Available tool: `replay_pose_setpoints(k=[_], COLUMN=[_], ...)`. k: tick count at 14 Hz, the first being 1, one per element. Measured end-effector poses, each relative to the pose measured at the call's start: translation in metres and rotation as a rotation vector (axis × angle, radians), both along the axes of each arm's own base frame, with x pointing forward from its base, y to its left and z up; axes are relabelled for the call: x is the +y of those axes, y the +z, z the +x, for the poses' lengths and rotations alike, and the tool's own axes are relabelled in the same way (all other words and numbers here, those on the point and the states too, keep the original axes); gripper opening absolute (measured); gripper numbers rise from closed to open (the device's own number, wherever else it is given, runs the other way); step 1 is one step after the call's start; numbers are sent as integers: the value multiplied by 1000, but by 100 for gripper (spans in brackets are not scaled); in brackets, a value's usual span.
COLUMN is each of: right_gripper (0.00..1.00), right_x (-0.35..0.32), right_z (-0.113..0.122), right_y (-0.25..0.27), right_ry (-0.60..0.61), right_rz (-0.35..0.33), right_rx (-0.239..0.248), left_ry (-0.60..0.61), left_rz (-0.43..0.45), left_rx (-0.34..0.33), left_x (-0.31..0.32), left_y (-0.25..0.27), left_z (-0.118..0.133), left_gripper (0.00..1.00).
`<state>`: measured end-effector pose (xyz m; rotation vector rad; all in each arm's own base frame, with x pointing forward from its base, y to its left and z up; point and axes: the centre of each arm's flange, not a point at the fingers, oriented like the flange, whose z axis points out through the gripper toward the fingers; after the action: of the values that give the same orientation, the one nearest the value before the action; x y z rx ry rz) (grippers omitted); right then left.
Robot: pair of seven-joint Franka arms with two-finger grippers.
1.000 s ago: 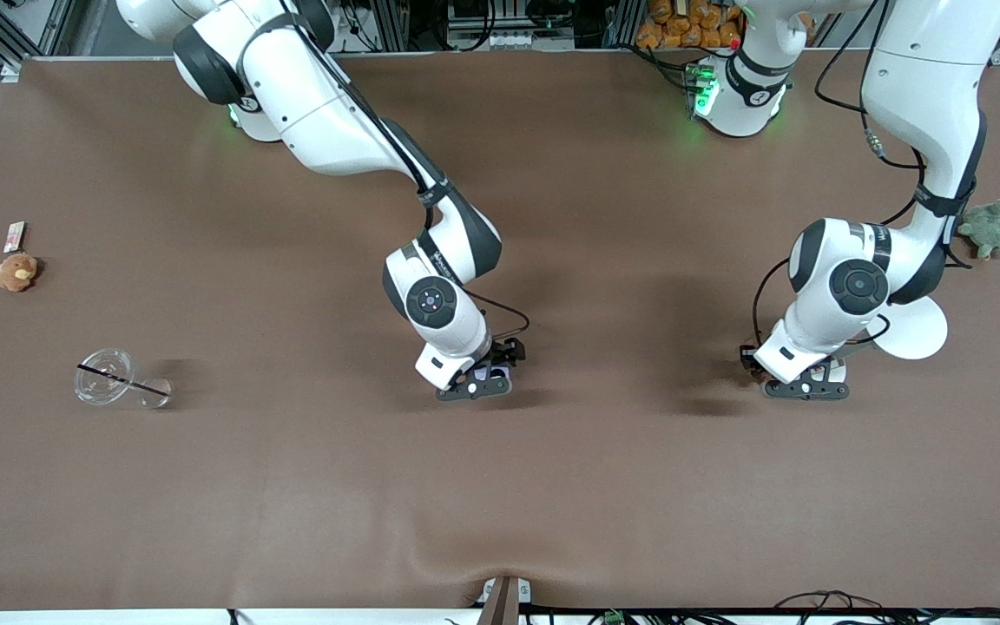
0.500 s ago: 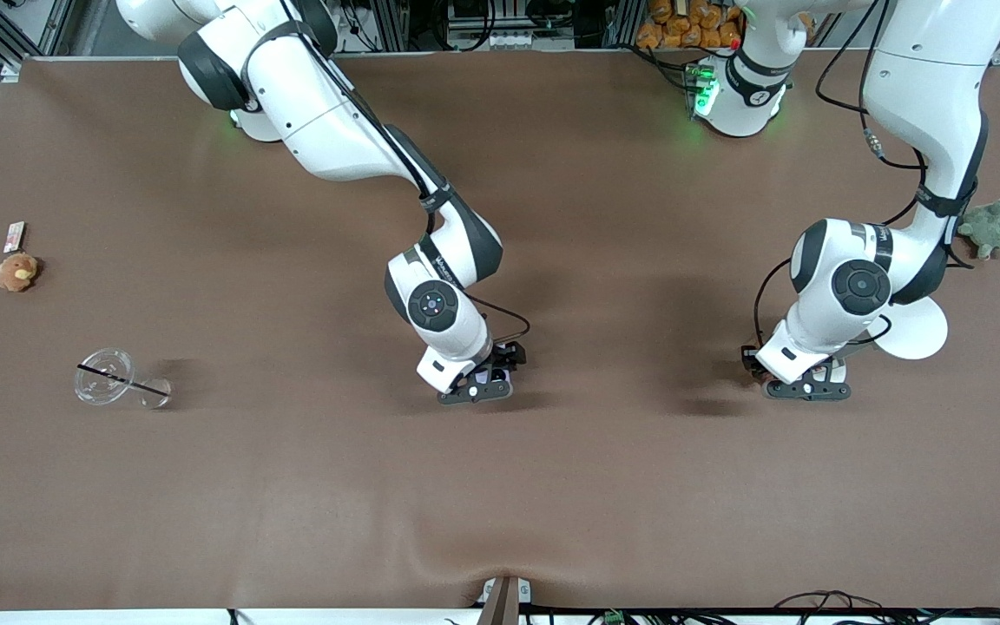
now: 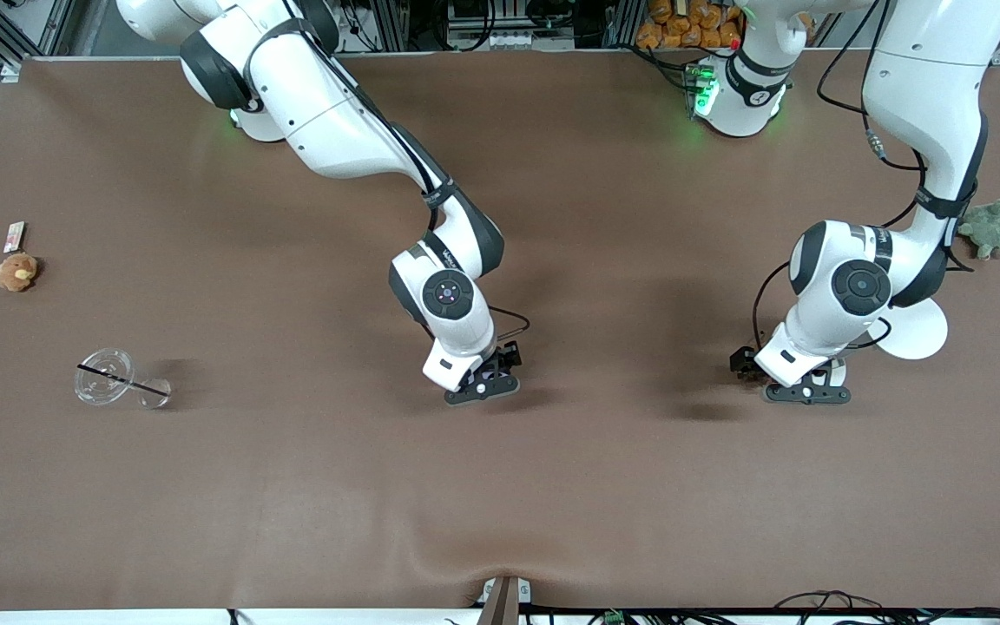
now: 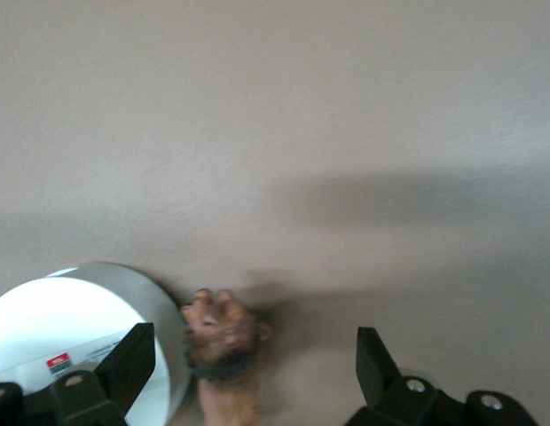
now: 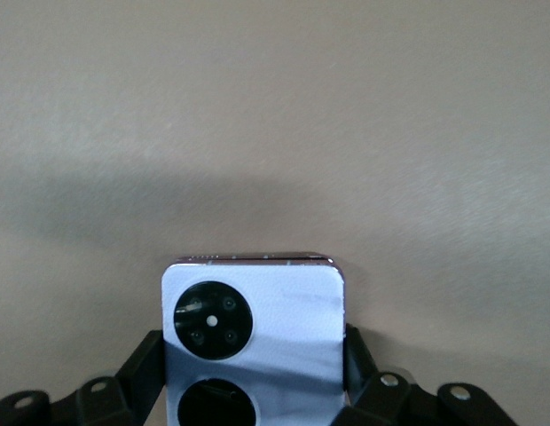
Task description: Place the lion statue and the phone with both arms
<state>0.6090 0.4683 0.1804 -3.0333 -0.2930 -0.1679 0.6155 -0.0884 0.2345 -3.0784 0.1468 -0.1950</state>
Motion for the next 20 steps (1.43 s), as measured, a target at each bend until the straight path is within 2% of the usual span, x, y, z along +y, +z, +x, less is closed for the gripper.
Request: replay_pose_setpoints(k=[2,4,6,9,13,16,20], right_gripper=[84,84,84,84,84,84,84], right_x=[-29,-89,-163,-268,-366,-413,-474], right_z=[26,61,89,109,109,103,84], right_y=[24,67,107,113,93,69,13], right_ry=[-50,-137,-203,-215,-291,-275,-255], right_rz=[2,-15,-41,-90,-128,-174,-172], right_rx=[-22,5,50,166,323,352,357], left_ry=[-22,-27,-21,-8,4,26,41], left_rz=[-5,13,39,60,40,27,1], left_rx=[-5,34,77,93,86,111,132], left_x=[-18,-28,-33,-37,-52,-50,-51], left_y=[18,43,76,126,198,235,276], left_z=[3,9,19,32,37,30,9], left_gripper=[100,100,100,100,100,100,100])
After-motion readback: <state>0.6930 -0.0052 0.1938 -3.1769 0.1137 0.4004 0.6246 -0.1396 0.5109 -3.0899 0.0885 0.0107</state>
